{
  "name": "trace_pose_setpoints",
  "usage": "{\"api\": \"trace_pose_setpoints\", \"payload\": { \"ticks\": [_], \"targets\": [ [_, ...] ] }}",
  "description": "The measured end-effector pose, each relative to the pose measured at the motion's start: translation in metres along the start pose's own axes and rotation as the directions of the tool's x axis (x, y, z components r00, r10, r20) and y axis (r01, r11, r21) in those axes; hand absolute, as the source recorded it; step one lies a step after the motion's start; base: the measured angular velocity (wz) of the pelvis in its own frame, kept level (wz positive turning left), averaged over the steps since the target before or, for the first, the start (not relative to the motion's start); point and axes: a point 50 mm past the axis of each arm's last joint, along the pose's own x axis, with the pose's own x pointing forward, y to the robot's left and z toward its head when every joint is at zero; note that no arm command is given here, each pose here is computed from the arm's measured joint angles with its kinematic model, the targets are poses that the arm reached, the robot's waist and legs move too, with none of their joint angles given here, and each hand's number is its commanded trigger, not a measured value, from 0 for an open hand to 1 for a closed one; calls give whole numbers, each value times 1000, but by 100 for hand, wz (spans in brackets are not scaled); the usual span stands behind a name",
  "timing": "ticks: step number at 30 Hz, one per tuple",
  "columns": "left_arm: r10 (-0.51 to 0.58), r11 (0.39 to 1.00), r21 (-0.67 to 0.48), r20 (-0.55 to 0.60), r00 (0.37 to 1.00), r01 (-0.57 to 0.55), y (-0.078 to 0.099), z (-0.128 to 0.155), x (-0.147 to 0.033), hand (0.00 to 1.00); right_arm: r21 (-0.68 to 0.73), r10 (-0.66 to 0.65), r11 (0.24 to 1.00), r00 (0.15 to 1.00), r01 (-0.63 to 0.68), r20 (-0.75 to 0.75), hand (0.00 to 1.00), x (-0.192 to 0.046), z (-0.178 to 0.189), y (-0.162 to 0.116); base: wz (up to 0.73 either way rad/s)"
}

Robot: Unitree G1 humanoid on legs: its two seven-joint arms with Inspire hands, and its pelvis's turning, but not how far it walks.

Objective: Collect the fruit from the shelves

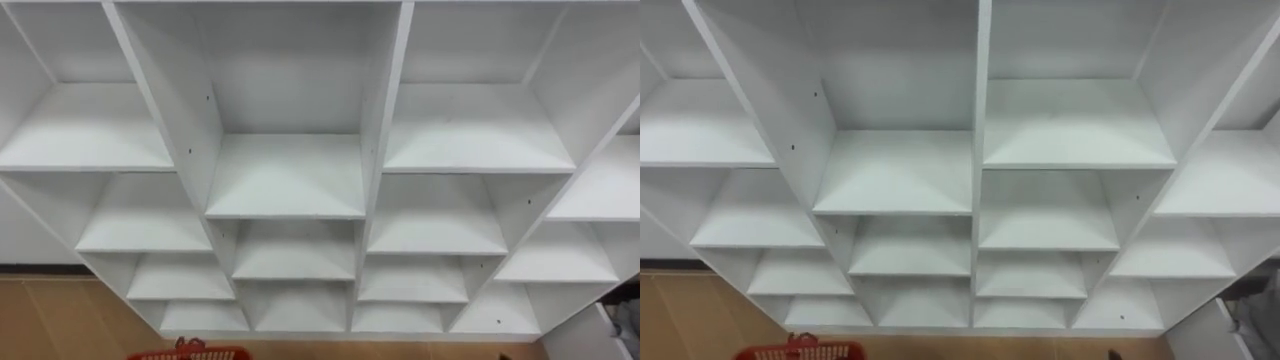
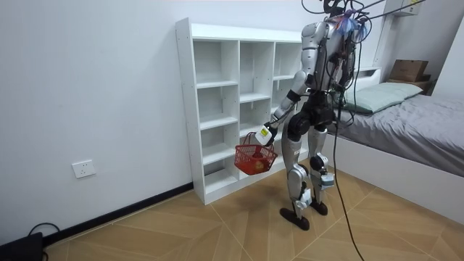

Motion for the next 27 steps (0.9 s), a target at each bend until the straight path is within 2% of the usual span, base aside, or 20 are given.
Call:
{"api": "trace_pose_setpoints", "payload": {
  "ticks": [3, 6, 12, 22, 27],
  "targets": [
    [19, 1000, -19, -27, 999, -19, 2, -9, -2, 100, 98, -15, 995, 997, 22, -77, 0, -6, -22, -9, -5],
    [34, 998, -56, -48, 998, -37, 3, -16, -4, 100, 125, -6, 992, 987, 27, -160, 0, -10, -40, -13, -1],
    [57, 997, -50, -120, 991, -63, 4, -30, -7, 100, 146, 9, 989, 965, 30, -261, 0, -15, -57, -16, -2],
    [63, 996, -44, -200, 978, -73, 4, -42, -9, 100, 179, 19, 983, 950, 39, -313, 0, -16, -62, -14, 0],
    [55, 997, -46, -209, 976, -66, 4, -43, -9, 100, 136, 27, 991, 950, 17, -310, 0, -13, -56, -11, 0]
  ]
}}
